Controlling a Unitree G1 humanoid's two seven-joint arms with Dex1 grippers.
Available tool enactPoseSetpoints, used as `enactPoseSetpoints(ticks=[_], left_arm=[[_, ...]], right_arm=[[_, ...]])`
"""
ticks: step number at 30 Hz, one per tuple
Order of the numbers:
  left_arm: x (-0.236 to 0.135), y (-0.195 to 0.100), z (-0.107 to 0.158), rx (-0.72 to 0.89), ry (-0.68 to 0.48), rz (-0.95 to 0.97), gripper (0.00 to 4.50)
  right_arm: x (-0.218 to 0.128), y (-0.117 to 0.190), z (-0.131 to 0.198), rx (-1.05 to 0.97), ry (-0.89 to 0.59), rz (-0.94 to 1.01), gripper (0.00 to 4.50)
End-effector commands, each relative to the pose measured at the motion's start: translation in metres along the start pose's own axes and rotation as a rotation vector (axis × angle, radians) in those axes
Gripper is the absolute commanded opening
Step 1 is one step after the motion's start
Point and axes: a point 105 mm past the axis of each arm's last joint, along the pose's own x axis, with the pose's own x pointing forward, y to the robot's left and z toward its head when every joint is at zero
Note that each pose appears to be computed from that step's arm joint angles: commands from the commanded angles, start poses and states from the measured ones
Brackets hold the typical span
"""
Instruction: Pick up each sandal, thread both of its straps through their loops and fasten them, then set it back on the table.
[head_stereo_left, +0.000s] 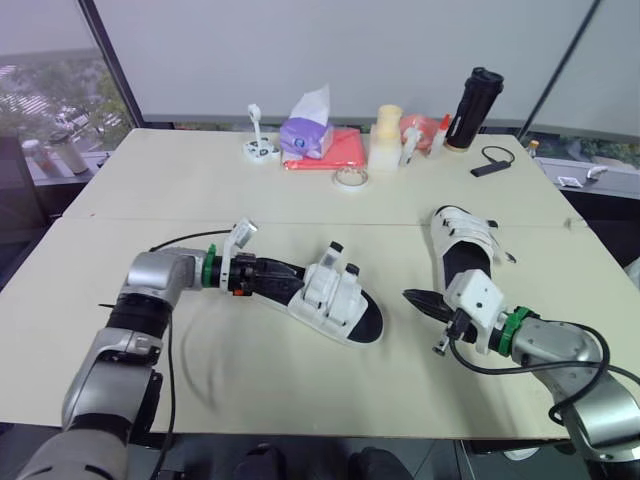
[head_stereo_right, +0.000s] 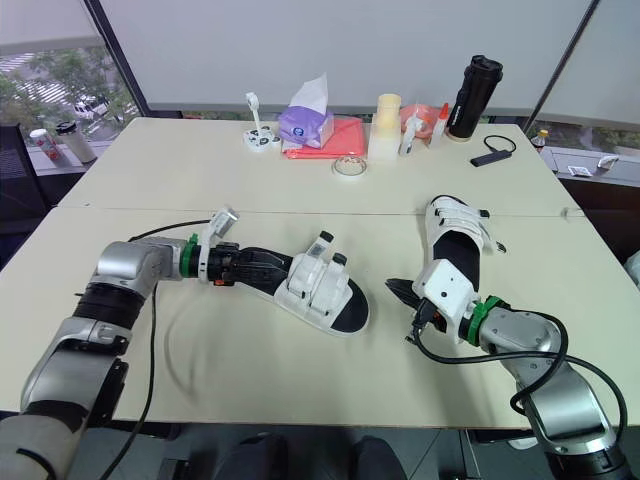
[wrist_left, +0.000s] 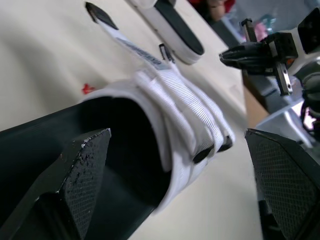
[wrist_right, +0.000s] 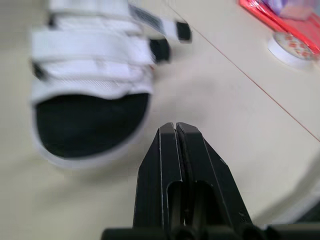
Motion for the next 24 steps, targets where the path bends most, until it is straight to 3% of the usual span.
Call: enactPoseSetpoints(ticks=[1, 11, 14, 21, 24], left_arm=[[0.009, -0.003, 0.007, 0.023, 0.016, -0.039, 4.45], [0.054, -0.009, 0.008, -0.026, 0.009, -0.162, 4.45], [0.057, -0.011, 0.006, -0.016, 0.01, -0.178, 3.63], [0.063, -0.016, 0.006, -0.037, -0.006, -0.193, 0.16], [0.068, -0.023, 0.002, -0.018, -0.006, -0.202, 0.04]], right_arm=[[-0.004, 0.001, 0.015, -0.03, -0.026, 0.01, 0.0], [-0.007, -0.001, 0.014, -0.025, -0.011, -0.017, 0.0], [-0.007, 0.003, 0.012, -0.018, -0.002, -0.013, 0.0], [-0.008, 0.006, 0.014, 0.002, -0.006, -0.024, 0.0], [-0.01, 0.009, 0.013, 0.027, 0.001, -0.022, 0.0]])
